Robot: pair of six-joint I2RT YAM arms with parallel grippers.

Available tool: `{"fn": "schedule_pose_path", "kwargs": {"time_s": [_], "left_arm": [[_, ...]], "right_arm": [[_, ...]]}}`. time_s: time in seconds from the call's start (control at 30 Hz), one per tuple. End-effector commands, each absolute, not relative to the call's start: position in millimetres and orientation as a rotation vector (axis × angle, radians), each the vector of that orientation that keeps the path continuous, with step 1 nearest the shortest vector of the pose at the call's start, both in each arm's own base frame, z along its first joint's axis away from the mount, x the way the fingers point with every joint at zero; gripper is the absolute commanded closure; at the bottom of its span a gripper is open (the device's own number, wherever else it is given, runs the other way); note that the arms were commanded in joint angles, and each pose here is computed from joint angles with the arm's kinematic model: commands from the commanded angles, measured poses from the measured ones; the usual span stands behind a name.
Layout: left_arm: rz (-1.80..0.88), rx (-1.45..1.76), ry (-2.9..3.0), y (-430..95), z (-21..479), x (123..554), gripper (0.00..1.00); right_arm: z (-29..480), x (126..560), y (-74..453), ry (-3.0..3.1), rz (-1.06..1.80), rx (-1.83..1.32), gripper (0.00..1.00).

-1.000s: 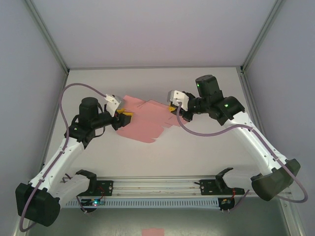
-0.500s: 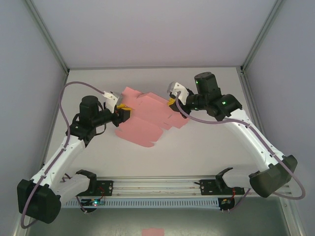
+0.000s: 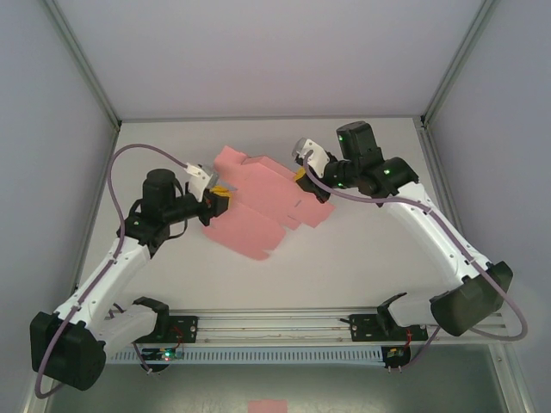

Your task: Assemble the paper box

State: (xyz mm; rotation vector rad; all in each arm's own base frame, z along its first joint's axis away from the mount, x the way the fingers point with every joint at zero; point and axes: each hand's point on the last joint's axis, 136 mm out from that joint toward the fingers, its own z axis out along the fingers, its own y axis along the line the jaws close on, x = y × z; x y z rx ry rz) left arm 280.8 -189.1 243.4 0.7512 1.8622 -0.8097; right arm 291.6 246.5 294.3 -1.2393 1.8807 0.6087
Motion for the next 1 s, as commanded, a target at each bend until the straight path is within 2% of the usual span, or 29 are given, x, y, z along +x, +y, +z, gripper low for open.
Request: {"fn": "schedule_pose_path", "kwargs": {"time_s": [0.0, 0.2, 0.33, 0.37, 0.43, 0.47, 0.5, 0.7, 0.83, 0.9, 0.97], "left_arm": [[-0.867, 0.845, 1.888, -205.7, 236.4, 267.1, 0.82], [-0.704, 0.843, 1.964, -214.8, 228.0, 282.1, 0.89], [-0.537, 0.698, 2.005, -217.3, 227.4, 308.1, 0.88], [-0.501, 0.646, 2.006, -219.0, 228.2, 315.4, 0.79], [-0.438, 0.548, 2.023, -221.8, 222.8, 328.1, 0.87], [-0.414, 0.528, 2.028, -225.2, 218.6, 332.1, 0.86], [-0.374, 0.505, 2.035, -229.2, 213.3, 335.8, 0.9], [-0.197, 0.434, 2.112, -252.8, 186.3, 353.3, 1.0], [-0.272, 0.336, 2.167, -272.2, 167.3, 360.3, 1.0], [-0.355, 0.306, 2.174, -281.0, 160.2, 358.8, 0.94], [-0.396, 0.296, 2.167, -283.7, 156.0, 356.9, 0.94]], "right_arm": [[321.3, 296.6, 257.3, 1.823, 0.651, -1.194, 1.0], [307.1, 298.6, 259.6, 1.866, 0.638, -1.204, 1.0], [301.0, 305.5, 260.5, 1.899, 0.528, -1.146, 1.0], [297.5, 304.7, 262.7, 1.893, 0.485, -1.143, 1.0], [287.7, 304.9, 267.0, 1.852, 0.356, -1.124, 1.0], [283.5, 303.6, 269.6, 1.835, 0.318, -1.119, 1.0], [278.3, 301.7, 272.0, 1.834, 0.3, -1.117, 1.0], [260.2, 307.7, 275.4, 1.869, 0.212, -1.059, 1.0], [241.8, 310.2, 279.8, 1.897, 0.154, -1.033, 1.0], [230.4, 311.0, 278.8, 1.89, 0.089, -1.046, 1.0], [220.5, 312.9, 273.9, 1.897, 0.039, -1.063, 1.0]]}}
